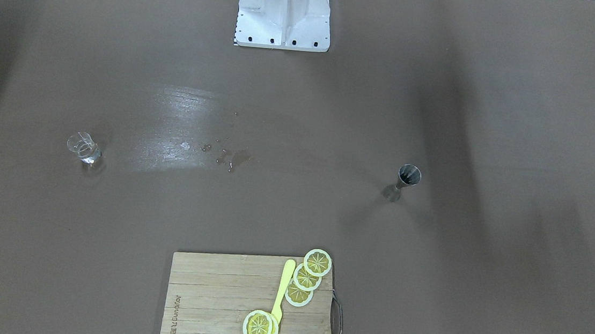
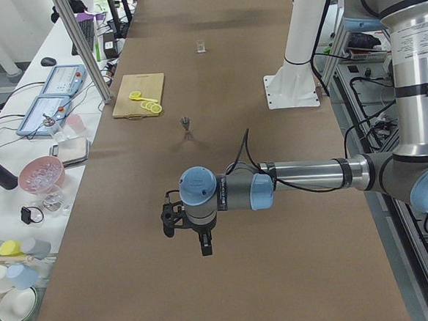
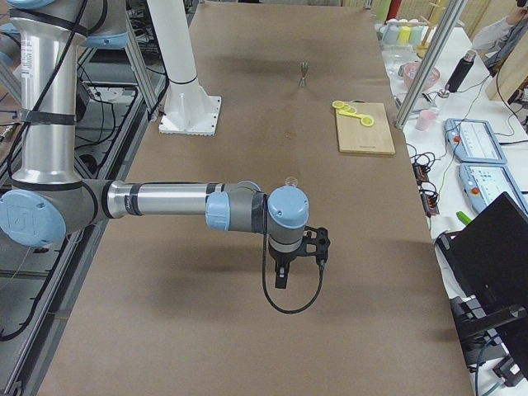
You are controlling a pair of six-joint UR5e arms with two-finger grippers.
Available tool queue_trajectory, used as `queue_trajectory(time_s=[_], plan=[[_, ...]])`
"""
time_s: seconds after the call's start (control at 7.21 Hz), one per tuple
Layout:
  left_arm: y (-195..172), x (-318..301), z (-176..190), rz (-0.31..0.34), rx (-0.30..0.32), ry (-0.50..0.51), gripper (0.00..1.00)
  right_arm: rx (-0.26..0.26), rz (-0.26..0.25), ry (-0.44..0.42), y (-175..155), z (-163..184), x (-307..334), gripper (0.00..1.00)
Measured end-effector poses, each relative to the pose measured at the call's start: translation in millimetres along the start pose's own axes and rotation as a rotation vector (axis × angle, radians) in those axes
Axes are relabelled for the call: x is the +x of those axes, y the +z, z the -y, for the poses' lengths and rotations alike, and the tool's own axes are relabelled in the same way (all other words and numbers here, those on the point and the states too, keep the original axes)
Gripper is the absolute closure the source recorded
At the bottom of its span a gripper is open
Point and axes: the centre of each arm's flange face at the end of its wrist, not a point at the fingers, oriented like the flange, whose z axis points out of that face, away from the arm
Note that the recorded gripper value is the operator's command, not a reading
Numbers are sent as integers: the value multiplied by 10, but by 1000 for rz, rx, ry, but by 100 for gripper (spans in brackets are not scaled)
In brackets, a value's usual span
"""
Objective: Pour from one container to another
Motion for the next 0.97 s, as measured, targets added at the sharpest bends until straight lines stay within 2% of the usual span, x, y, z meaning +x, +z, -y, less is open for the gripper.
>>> queue_trajectory(time_s=[0.55,0.97], plan=[[2,6,4,1,-1,-3,1,55,3,-54,-222,-8,-219,0],[13,-7,4,4,-2,-4,1,145,3,-141,-248,-20,-245,0]])
